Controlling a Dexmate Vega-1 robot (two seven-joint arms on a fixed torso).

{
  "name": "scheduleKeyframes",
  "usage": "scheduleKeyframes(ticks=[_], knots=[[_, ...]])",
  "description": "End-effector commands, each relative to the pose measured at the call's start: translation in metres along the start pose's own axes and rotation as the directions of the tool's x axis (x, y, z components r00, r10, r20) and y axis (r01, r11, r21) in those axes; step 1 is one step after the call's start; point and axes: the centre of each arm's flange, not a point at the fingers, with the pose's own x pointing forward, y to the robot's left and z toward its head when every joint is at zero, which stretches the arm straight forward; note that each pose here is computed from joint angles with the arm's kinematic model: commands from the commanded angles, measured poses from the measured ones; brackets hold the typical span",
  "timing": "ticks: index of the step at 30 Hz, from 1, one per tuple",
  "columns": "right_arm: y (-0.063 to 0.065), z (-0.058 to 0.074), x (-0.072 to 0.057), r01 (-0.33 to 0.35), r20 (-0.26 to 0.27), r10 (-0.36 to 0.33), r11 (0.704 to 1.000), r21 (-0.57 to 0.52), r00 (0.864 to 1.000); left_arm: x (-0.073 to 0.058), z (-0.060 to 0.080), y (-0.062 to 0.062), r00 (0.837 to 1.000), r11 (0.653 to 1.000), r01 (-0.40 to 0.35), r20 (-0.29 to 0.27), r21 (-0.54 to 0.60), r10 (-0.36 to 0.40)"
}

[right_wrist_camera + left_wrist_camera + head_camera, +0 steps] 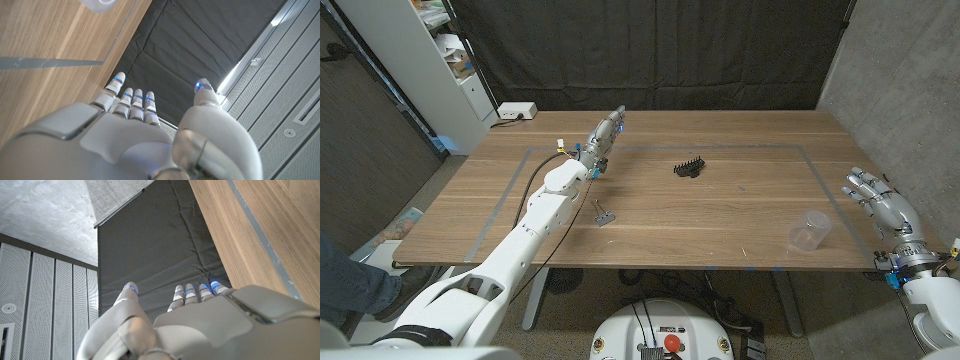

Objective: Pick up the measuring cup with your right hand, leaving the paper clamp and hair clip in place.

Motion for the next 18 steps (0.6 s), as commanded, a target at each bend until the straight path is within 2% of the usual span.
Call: scheduleKeyframes(ticks=[1,18], knots=[[0.004,-0.001,-0.011,-0.023,0.002,0.023,0.999,-0.032,1.000,0.001,0.001,-0.001,1.000,1.000,0.007,0.000,0.005,-0.007],[0.016,-0.006,-0.021,-0.033,-0.002,0.033,0.997,-0.064,0.999,0.001,0.006,-0.005,1.000,1.000,0.018,-0.002,0.014,-0.018]])
